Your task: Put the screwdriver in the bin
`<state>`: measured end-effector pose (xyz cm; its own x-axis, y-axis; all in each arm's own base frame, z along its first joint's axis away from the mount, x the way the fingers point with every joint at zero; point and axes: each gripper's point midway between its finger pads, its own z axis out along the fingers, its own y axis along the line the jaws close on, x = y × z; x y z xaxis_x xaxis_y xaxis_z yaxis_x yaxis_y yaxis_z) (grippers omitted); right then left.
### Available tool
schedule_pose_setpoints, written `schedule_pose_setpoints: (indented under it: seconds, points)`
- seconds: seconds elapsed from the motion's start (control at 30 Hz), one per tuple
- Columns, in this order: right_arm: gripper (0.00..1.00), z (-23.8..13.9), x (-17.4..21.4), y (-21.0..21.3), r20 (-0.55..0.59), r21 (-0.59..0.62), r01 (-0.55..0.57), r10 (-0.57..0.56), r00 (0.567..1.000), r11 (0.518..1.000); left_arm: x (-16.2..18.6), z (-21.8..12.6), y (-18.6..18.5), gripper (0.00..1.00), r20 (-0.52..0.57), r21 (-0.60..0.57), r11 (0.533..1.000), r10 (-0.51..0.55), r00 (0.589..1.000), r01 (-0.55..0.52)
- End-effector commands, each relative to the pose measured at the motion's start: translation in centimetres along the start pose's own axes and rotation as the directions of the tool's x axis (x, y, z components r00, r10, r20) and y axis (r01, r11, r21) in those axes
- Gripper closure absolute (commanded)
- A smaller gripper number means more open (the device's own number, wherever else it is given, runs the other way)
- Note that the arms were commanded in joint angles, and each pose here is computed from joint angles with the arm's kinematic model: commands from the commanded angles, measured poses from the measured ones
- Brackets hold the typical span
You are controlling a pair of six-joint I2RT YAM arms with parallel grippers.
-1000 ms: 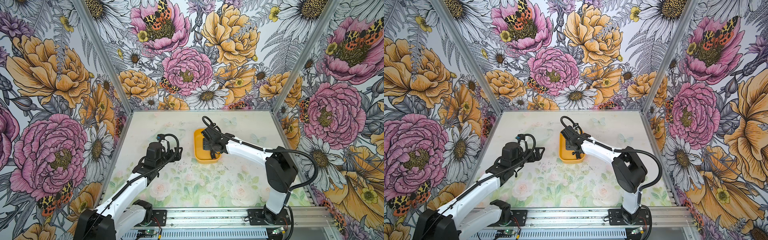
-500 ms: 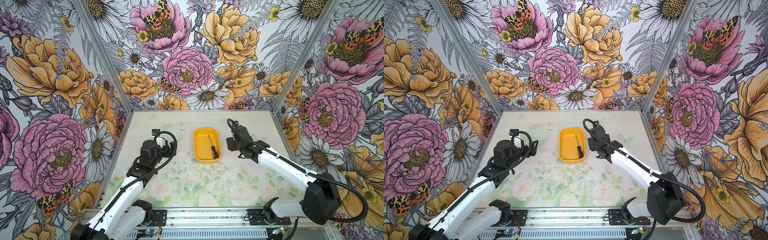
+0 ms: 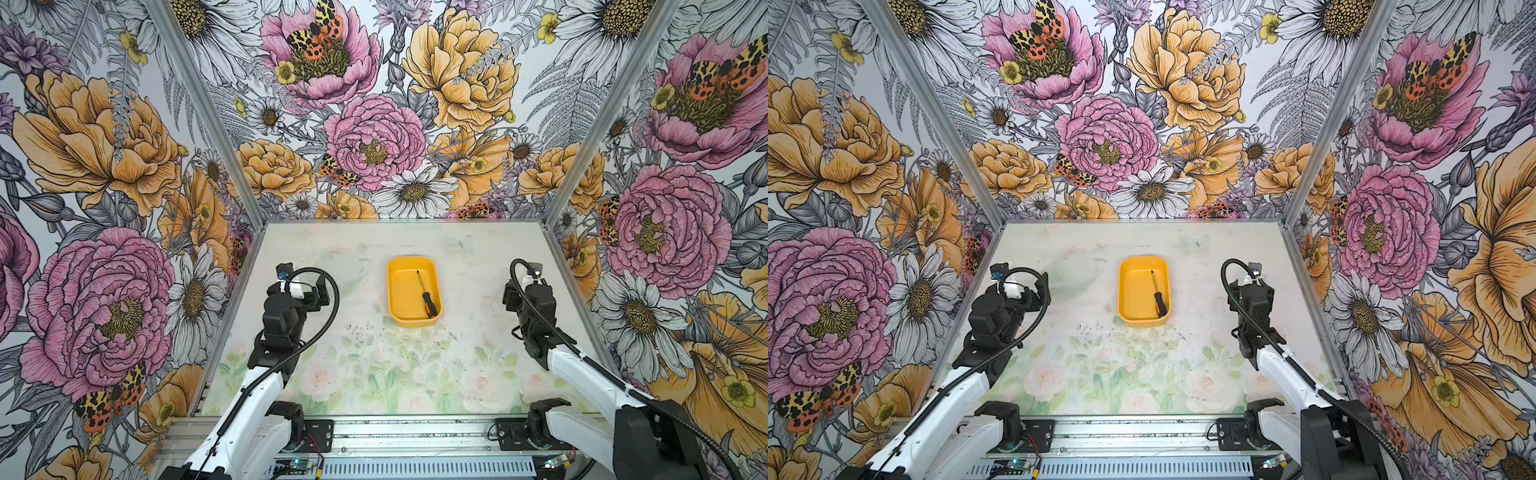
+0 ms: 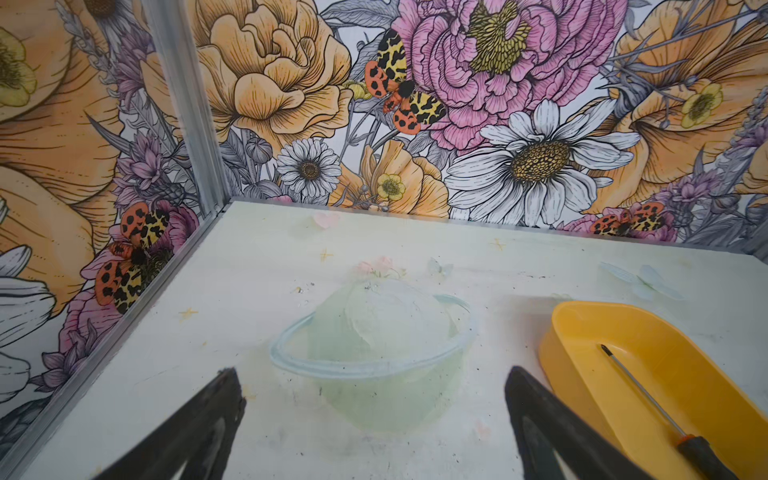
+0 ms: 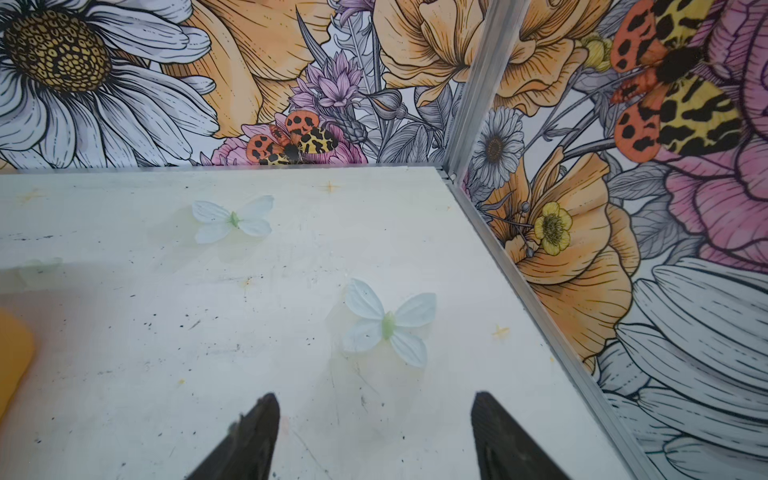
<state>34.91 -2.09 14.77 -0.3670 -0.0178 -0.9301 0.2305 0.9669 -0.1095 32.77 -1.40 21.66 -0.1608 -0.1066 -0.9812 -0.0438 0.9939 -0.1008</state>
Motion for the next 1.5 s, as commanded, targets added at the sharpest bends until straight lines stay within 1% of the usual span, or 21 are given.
schedule_pose_setpoints:
  seconds: [0.0,0.17,0.23,0.37,0.43,0.6,0.7,0.77,0.83,0.93,0.97,1.03,1.1,1.13,1.17,1.2,1.27,1.47]
  points:
    - [0.26,1.2,-2.3,-0.6,0.144,0.013,-0.039,0.037,0.989,0.999,-0.9,0.0,1.4,0.01,0.123,-0.028,1.000,0.018,0.992,-0.015]
    - [0.26,3.7,-0.5,-0.3,0.093,0.009,-0.048,0.047,0.995,0.999,0.2,0.4,3.3,0.01,0.124,-0.083,0.996,0.049,0.991,-0.039]
    - [0.27,4.4,-0.5,0.0,0.078,0.002,-0.033,0.033,0.996,0.999,0.6,0.7,3.7,0.01,0.121,-0.094,0.994,0.060,0.991,-0.049]
    - [0.27,5.4,0.4,-0.6,0.095,0.038,-0.059,0.055,0.994,0.998,1.9,1.6,4.6,0.01,0.101,-0.109,0.992,0.068,0.993,-0.057]
    - [0.27,5.8,0.6,-0.3,0.074,0.028,-0.052,0.050,0.996,0.998,2.3,2.1,4.6,0.01,0.099,-0.095,0.994,0.071,0.993,-0.062]
    - [0.27,5.8,0.7,-0.3,0.086,0.011,-0.057,0.056,0.995,0.998,3.9,4.4,4.3,0.01,0.077,-0.050,0.997,0.068,0.995,-0.064]
    - [0.26,5.9,0.9,-0.1,0.086,-0.009,-0.057,0.057,0.995,0.998,4.0,5.6,3.3,0.01,0.078,0.018,0.999,0.037,0.996,-0.038]
    - [0.26,6.0,1.2,0.2,0.093,-0.038,-0.052,0.055,0.994,0.998,4.5,6.3,2.4,0.01,0.080,0.069,0.997,0.041,0.996,-0.047]
    - [0.25,6.0,1.4,0.4,0.090,-0.054,-0.050,0.055,0.994,0.997,5.3,6.8,2.2,0.01,0.075,0.088,0.995,0.046,0.996,-0.053]
    - [0.25,6.0,1.3,0.4,0.091,-0.059,-0.051,0.056,0.994,0.997,6.6,7.4,2.2,0.01,0.065,0.097,0.994,0.048,0.997,-0.054]
    - [0.25,6.1,1.3,0.4,0.091,-0.061,-0.053,0.058,0.994,0.997,6.4,7.6,2.1,0.01,0.076,0.104,0.993,0.047,0.996,-0.055]
    - [0.25,6.1,1.4,0.3,0.089,-0.060,-0.053,0.059,0.994,0.997,6.8,7.9,2.4,0.01,0.029,0.081,0.995,0.054,0.998,-0.056]
    - [0.24,6.1,1.3,0.3,0.091,-0.060,-0.054,0.059,0.994,0.997,6.8,8.3,2.2,0.01,0.034,0.074,0.995,0.059,0.998,-0.061]
    - [0.23,6.1,1.4,0.3,0.090,-0.060,-0.053,0.059,0.994,0.997,6.9,8.4,2.5,0.01,0.017,0.054,0.997,0.057,0.998,-0.058]
    - [0.18,6.1,1.4,0.3,0.089,-0.060,-0.052,0.058,0.994,0.997,7.0,8.4,2.7,0.01,0.011,0.041,0.998,0.051,0.999,-0.051]
    - [0.15,6.1,1.4,0.3,0.090,-0.061,-0.052,0.058,0.994,0.997,6.8,8.6,2.8,0.01,0.020,0.036,0.998,0.046,0.999,-0.047]
    - [0.10,6.1,1.4,0.3,0.089,-0.060,-0.053,0.059,0.994,0.997,6.9,8.7,3.2,0.01,0.004,0.016,0.999,0.039,0.999,-0.039]
    - [0.01,6.0,1.4,0.4,0.090,-0.061,-0.052,0.057,0.994,0.997,6.8,8.8,3.5,0.01,0.005,0.007,1.000,0.029,1.000,-0.029]
